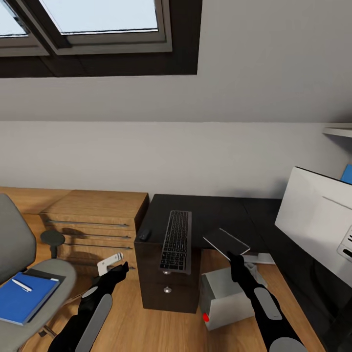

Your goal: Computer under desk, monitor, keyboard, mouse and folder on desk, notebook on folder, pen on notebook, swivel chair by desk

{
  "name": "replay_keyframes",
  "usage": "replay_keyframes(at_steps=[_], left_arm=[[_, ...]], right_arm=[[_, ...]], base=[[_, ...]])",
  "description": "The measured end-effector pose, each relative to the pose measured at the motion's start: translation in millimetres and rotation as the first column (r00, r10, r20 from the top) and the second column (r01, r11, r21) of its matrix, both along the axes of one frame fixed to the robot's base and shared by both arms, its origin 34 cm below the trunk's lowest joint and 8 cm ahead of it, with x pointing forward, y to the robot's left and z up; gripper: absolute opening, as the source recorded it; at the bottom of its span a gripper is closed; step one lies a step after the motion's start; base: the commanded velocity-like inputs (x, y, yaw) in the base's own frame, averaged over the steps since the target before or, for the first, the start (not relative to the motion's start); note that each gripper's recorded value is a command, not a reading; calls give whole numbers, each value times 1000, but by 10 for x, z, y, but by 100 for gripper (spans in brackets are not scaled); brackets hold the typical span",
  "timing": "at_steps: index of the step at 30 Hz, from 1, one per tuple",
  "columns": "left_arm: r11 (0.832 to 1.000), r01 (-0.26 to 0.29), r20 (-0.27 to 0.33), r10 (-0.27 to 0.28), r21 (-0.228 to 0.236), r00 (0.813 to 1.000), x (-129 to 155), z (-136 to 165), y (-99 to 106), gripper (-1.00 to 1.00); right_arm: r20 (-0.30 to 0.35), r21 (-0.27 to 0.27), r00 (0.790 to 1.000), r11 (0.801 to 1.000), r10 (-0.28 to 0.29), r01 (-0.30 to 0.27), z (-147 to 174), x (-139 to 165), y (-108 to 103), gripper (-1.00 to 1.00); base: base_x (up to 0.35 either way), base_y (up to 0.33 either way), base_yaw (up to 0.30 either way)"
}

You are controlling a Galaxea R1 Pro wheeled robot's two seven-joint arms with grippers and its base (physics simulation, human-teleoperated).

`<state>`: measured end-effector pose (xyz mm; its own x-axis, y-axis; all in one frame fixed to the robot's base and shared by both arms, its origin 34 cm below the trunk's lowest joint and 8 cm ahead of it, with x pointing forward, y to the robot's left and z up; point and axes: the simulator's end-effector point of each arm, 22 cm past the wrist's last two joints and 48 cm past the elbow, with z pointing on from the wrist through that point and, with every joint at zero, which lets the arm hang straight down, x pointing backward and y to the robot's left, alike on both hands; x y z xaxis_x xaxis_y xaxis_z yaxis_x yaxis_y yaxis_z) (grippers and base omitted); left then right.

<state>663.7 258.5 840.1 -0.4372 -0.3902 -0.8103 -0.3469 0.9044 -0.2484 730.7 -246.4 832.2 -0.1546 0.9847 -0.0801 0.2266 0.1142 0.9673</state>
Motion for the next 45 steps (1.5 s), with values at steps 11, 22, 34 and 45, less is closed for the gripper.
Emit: replay_keyframes(at_steps=[11,22,34,45], left_arm=[[1000,-2,0,2,2,1000,0,0,20,100],[1000,14,-19,-14,-2,1000,-26,-79,-96,100],[1000,20,-18,-20,-7,1000,-29,-75,-148,100],[1000,20,-17,-20,-7,1000,-27,-75,-149,100]], right_arm=[[4,4,1000,1000,3,-3,11,2,12,-100],[14,24,1000,999,25,-25,59,10,68,-100],[9,15,999,999,34,-34,40,-4,74,-100],[10,15,999,999,34,-35,43,-3,70,-100]], base=[[0,0,0],[4,1,0],[211,78,0],[257,14,0]])
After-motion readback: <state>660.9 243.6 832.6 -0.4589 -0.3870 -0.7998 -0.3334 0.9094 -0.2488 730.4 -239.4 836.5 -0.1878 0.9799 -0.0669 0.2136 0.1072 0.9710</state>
